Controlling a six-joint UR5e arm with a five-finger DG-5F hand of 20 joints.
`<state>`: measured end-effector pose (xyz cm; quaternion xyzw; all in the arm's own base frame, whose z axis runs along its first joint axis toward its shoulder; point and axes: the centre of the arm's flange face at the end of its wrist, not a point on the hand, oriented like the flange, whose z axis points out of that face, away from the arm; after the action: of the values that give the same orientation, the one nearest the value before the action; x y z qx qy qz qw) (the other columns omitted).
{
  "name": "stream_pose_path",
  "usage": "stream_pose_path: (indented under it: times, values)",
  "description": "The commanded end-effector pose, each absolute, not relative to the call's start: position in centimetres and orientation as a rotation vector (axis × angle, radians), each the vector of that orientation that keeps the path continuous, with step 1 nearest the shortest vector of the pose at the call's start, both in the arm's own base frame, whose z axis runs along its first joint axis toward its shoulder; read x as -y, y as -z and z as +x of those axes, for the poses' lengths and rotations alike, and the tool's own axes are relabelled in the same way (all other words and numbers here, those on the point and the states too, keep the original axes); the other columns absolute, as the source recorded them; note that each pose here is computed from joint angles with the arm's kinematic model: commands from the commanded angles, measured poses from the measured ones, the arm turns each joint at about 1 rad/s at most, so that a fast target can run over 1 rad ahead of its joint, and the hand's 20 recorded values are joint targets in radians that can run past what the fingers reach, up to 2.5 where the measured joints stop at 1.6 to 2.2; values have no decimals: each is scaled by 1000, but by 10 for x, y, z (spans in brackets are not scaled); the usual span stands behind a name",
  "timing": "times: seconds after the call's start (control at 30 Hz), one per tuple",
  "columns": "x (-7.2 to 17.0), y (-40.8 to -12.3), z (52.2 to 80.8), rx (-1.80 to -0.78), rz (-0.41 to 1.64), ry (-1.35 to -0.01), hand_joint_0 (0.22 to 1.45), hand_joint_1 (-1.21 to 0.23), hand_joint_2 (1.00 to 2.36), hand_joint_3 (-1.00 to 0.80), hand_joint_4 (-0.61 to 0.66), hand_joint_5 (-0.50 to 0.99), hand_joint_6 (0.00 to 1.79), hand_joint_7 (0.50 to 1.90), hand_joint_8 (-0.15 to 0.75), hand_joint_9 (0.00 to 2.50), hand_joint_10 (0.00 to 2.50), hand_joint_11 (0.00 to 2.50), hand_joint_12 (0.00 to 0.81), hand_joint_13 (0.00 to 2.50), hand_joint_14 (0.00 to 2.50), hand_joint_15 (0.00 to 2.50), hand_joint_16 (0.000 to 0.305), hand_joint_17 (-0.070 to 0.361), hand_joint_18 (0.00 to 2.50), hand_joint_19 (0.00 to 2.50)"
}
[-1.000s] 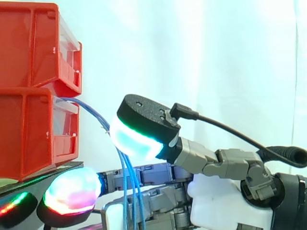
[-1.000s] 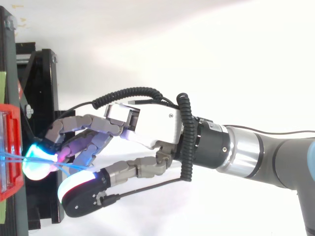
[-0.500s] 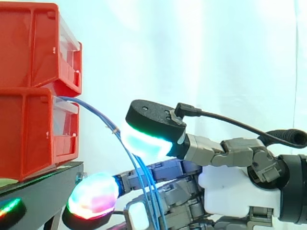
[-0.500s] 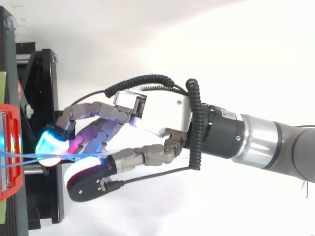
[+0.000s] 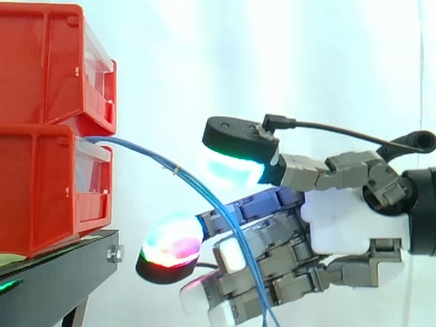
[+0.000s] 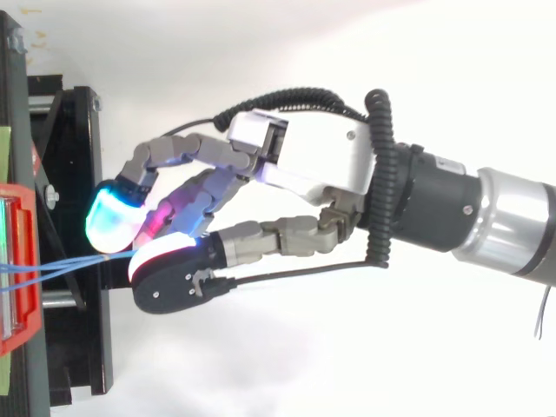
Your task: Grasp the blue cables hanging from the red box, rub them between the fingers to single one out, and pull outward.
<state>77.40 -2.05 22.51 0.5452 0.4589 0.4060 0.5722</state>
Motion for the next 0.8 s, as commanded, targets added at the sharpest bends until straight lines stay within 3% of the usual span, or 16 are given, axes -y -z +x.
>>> stream_pose_path:
  times: [0.0,0.23,0.6,0.77]
  values:
    - [25,-237,768,-1094,1284,-928,588,-659,1006,-417,281,-102,503,977,276,1143,25,701,367,755,16,390,52,117,597,410]
    - [22,-243,766,-1103,1276,-921,602,-682,1008,-406,249,-94,503,1071,275,1149,26,706,362,768,16,398,52,116,617,424]
    - [16,-246,767,-1107,1269,-926,610,-741,1005,-431,247,-93,503,1081,269,1146,23,718,364,785,16,415,52,116,636,440]
    - [14,-269,777,-1067,1252,-950,614,-767,1004,-437,243,-94,503,1089,268,1141,23,721,364,786,18,417,51,116,644,447]
